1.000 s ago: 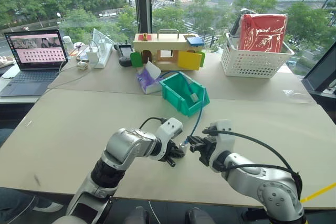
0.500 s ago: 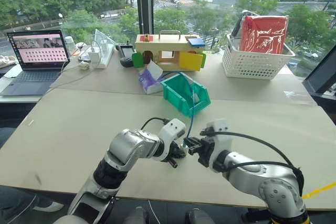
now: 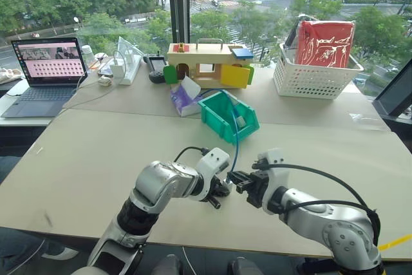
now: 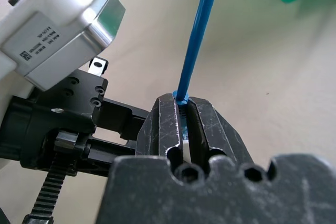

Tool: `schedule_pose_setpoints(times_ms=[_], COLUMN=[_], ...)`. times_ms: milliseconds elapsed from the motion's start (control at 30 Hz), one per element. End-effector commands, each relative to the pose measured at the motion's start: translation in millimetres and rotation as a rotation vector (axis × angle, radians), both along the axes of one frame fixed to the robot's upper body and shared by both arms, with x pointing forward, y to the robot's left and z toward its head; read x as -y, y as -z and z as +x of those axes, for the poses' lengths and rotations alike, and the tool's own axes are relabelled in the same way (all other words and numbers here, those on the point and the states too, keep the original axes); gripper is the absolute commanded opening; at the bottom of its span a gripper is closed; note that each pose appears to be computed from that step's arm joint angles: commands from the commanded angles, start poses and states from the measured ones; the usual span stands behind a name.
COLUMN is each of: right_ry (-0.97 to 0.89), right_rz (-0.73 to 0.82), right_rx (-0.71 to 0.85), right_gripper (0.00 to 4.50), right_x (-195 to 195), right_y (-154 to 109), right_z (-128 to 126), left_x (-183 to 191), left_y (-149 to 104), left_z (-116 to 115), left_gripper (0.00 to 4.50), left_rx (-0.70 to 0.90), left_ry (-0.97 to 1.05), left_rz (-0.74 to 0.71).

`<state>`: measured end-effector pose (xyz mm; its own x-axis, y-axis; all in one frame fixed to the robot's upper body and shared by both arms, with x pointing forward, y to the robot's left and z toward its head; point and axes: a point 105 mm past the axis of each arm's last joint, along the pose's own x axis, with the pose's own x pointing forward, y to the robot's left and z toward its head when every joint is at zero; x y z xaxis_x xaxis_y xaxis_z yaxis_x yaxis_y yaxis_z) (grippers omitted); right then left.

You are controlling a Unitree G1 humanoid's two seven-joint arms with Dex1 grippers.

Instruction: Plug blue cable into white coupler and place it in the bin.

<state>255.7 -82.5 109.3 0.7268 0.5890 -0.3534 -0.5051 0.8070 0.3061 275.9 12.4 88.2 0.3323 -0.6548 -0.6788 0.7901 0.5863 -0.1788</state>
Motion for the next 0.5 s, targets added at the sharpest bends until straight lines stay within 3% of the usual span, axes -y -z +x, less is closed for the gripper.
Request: schedule_pose_setpoints(times_ms=[33, 500], right_ry=[-0.059, -0.073], right_rz=[-0.121, -0.217], right_rx=[-0.269, -0.317], right_gripper=[0.0, 0.0], right_x=[6, 24], right_y=[67, 97], right_z=[-30, -37], left_x=[0, 0], left_y=[-14, -14], left_z=[5, 7], left_gripper=[0.6, 0.6], left_rx=[0.046, 0.052], left_ry=[-0.022, -0.039], left_rz=[-0.038, -0.039])
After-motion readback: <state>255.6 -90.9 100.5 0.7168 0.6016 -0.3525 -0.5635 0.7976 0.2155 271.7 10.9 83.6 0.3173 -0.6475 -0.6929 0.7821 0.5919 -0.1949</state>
